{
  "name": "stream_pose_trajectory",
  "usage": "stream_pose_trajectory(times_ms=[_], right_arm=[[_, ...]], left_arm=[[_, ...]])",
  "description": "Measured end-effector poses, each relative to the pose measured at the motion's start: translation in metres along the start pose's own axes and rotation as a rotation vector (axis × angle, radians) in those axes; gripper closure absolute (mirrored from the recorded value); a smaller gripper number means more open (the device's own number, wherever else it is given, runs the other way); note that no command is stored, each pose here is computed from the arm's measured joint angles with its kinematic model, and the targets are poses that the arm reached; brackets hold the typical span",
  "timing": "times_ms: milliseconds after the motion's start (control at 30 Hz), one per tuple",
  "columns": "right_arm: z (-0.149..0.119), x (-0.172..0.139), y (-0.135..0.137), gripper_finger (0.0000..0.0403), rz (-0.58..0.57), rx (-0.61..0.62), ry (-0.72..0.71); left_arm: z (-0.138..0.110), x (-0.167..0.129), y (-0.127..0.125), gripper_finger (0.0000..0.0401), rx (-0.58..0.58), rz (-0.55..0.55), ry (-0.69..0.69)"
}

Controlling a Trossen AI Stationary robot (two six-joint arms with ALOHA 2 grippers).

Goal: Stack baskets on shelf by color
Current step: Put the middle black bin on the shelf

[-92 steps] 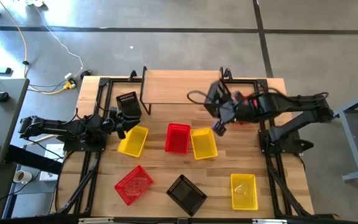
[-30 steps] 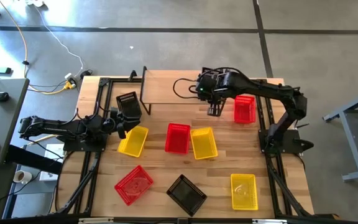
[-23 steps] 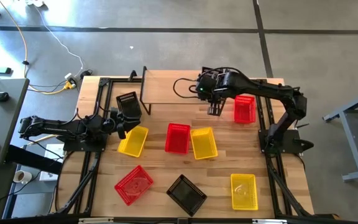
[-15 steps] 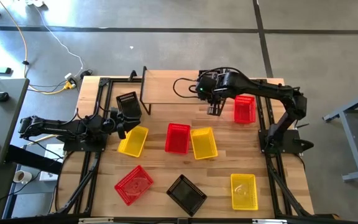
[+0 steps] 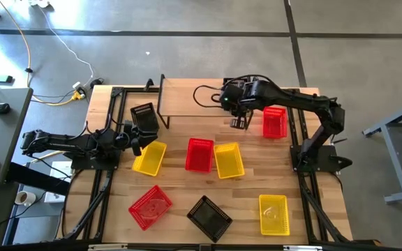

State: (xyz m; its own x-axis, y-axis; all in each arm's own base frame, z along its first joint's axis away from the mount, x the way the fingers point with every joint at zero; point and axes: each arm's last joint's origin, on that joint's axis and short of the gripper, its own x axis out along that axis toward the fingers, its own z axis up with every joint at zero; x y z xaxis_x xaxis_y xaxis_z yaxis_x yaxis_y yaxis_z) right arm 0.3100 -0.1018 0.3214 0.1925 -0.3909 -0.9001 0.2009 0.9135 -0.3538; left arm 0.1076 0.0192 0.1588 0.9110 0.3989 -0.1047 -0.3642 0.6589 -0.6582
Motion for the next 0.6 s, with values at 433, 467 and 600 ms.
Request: stream_pose_trajectory(times_ms=[433,467,600], right_arm=[[0.0,-0.006,-0.001,0.0337,0.005,0.063,-0.002],[0.001,-0.009,-0.003,0.0337,0.002,0.068,-0.016],[0.005,-0.025,-0.009,0.0337,-0.004,0.082,-0.057]], left_arm=[[-0.002,0.0,0.002,0.0264,0.013,0.022,0.023],[-0.002,0.0,0.002,0.0264,0.014,0.024,0.025],[-0.003,0.0,0.003,0.0264,0.015,0.026,0.027]])
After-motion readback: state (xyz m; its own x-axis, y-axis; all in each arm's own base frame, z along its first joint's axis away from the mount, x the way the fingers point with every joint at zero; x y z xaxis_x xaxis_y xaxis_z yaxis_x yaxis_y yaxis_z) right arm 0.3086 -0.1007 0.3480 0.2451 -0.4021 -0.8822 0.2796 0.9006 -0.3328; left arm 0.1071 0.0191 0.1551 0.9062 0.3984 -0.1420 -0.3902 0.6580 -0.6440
